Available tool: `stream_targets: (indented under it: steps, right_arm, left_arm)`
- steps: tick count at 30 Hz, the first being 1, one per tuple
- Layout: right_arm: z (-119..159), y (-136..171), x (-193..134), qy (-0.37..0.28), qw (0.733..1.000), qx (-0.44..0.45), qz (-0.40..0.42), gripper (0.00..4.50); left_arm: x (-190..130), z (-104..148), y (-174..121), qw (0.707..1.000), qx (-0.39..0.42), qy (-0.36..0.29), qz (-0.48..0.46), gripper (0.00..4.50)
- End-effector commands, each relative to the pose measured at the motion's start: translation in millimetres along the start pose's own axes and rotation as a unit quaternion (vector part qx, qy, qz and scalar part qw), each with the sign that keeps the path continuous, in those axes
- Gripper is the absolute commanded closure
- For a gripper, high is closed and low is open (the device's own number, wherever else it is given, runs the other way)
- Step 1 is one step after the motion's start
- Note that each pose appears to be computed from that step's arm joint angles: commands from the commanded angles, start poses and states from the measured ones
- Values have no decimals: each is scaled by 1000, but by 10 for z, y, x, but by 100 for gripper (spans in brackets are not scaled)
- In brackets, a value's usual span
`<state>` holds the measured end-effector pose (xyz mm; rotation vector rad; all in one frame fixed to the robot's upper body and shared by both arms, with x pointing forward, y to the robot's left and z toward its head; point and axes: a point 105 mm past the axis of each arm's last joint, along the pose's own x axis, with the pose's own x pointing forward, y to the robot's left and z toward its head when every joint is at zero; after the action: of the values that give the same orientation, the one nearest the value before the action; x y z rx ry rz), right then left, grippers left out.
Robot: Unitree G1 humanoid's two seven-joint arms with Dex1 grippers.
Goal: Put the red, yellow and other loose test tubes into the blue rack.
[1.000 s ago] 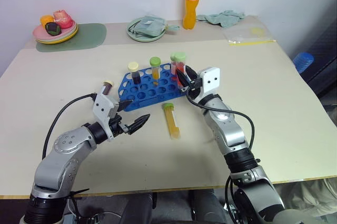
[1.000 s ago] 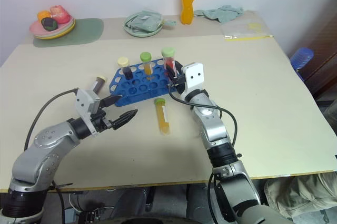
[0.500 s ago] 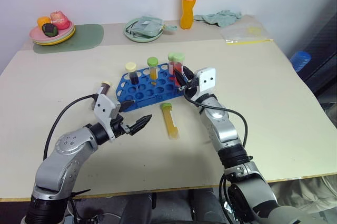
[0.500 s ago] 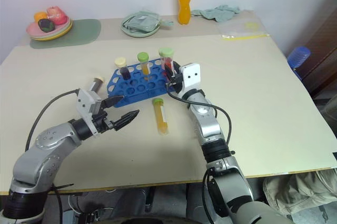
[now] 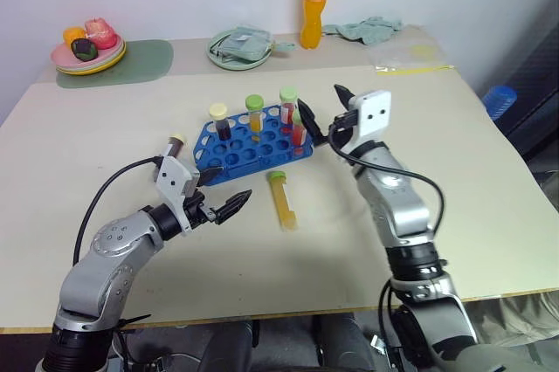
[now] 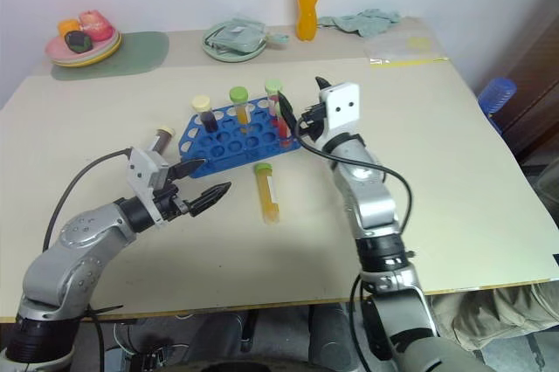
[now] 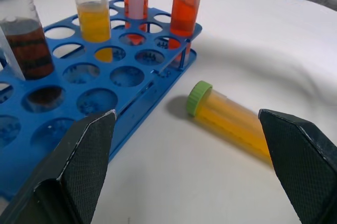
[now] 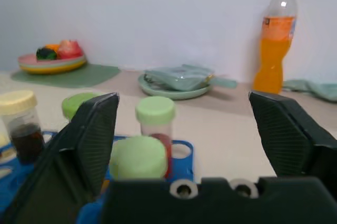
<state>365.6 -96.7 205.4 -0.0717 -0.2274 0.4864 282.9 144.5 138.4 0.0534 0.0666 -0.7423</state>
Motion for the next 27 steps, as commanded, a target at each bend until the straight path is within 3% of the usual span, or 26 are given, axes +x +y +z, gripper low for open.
stream_targets:
  steps: [1,3,7,14,27]
  right_arm:
    - [108,2,-246,62,996,48,47,2]
    - [52,30,-390,146,980,108,81,2]
    - [-115,163,-557,314,930,142,123,2]
    - [-230,557,-391,377,888,199,171,2]
    - [-318,761,-183,488,828,245,129,2]
  left_arm:
    - [-4,147,-1,1000,17,-17,-2,0]
    - [-35,114,60,1000,21,-7,3,0]
    - [-138,-14,182,999,35,27,1,0]
    - [-280,-143,295,996,57,66,-19,0]
    - [-612,-404,142,990,42,113,-74,0]
